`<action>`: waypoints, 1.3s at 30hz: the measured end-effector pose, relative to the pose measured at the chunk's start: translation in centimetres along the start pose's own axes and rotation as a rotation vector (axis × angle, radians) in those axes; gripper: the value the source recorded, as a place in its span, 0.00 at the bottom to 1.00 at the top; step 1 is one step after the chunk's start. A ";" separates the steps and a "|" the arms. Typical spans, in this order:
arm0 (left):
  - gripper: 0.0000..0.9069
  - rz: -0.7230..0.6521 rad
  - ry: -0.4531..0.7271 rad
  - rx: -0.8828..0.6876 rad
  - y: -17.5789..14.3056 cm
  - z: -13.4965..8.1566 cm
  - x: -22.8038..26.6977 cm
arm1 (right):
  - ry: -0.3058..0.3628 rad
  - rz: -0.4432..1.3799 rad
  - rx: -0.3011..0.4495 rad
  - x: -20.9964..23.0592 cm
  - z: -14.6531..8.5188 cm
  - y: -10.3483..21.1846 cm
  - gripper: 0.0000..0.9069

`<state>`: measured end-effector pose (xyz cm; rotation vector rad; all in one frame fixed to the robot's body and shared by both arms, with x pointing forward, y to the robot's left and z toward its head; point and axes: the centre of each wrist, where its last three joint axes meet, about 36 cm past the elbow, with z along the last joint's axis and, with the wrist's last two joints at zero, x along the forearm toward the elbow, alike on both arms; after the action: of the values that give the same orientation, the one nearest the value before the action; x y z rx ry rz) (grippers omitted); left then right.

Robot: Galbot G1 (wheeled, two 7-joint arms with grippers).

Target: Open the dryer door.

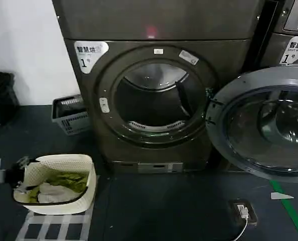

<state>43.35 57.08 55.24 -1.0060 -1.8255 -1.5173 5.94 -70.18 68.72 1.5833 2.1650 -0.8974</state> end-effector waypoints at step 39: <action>1.00 0.033 0.132 -0.040 -0.2 3.1 0.7 | -0.034 0.014 0.022 -0.6 -1.3 -1.1 1.00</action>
<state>42.95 60.23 55.09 -0.9267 -1.6862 -1.5678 5.27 -70.01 70.37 1.5799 2.1262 -0.9398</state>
